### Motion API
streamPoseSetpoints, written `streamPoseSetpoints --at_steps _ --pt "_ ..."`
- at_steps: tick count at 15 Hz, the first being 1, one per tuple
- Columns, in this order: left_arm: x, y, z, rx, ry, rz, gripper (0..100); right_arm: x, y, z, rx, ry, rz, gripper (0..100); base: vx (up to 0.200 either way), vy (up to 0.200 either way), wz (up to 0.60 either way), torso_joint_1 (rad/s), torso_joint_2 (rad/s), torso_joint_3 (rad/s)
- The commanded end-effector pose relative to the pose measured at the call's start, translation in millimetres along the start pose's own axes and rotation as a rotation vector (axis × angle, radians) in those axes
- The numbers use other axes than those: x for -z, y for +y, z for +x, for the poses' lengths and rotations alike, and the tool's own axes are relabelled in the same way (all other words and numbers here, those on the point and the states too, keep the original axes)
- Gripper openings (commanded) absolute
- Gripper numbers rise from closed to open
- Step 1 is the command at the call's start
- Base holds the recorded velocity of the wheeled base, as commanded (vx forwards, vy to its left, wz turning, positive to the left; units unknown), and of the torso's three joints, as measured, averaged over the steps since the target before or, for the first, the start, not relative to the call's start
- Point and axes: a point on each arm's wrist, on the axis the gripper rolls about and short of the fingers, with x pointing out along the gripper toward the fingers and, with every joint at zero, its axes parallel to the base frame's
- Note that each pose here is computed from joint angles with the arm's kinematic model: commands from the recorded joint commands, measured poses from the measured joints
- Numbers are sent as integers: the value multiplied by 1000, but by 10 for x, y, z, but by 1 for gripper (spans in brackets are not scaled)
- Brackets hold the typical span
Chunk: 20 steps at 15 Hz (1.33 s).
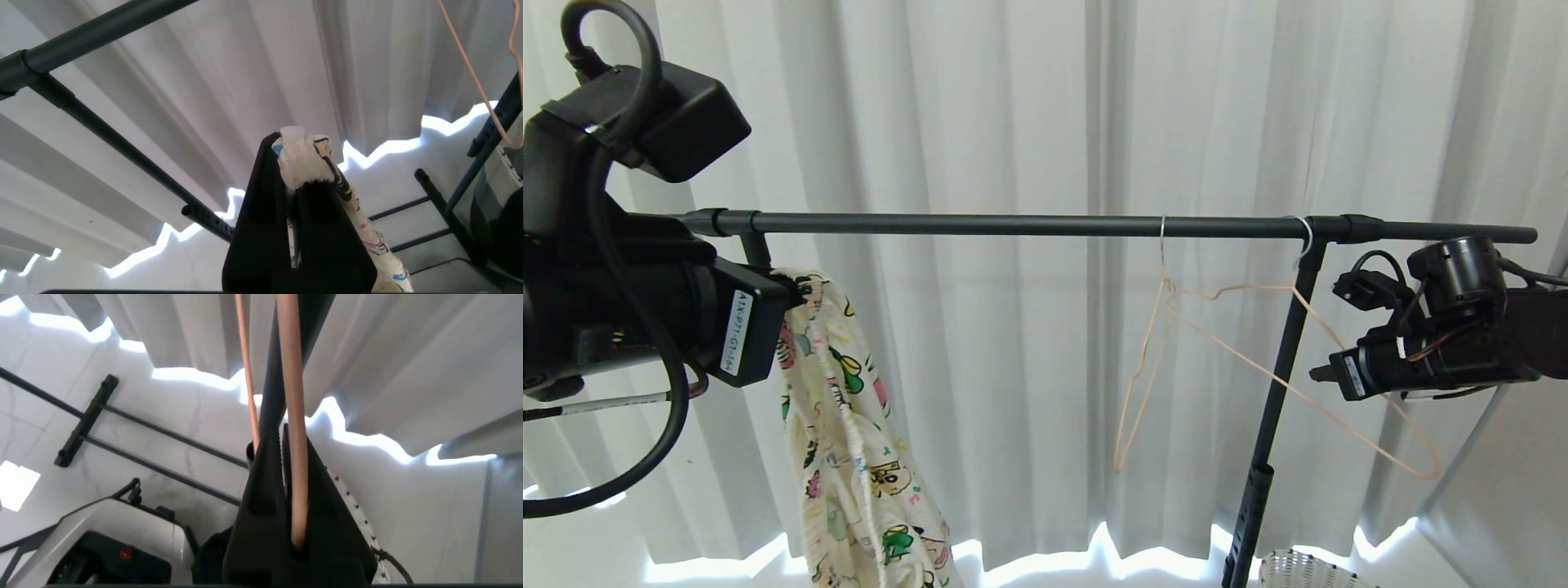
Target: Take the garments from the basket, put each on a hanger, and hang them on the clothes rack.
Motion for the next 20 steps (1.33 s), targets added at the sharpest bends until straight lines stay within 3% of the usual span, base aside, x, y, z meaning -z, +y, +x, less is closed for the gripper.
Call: streamPoseSetpoints --at_steps 1,9,14,20 --pt "1 0 1 0 1 0 0 -18 9 -41 1 -13 -2 0 0 0 0 0 0 0" --pt "0 6 -9 -2 -3 -5 0 -67 106 -450 19 -127 16 0 0 0 0 0 0 0" --pt "61 23 44 -30 -39 -23 0 119 193 -771 37 -193 19 0 0 0 0 0 0 0" --pt "69 47 16 -43 -52 -25 0 451 313 -1197 138 -230 18 0 0 0 0 0 0 0"
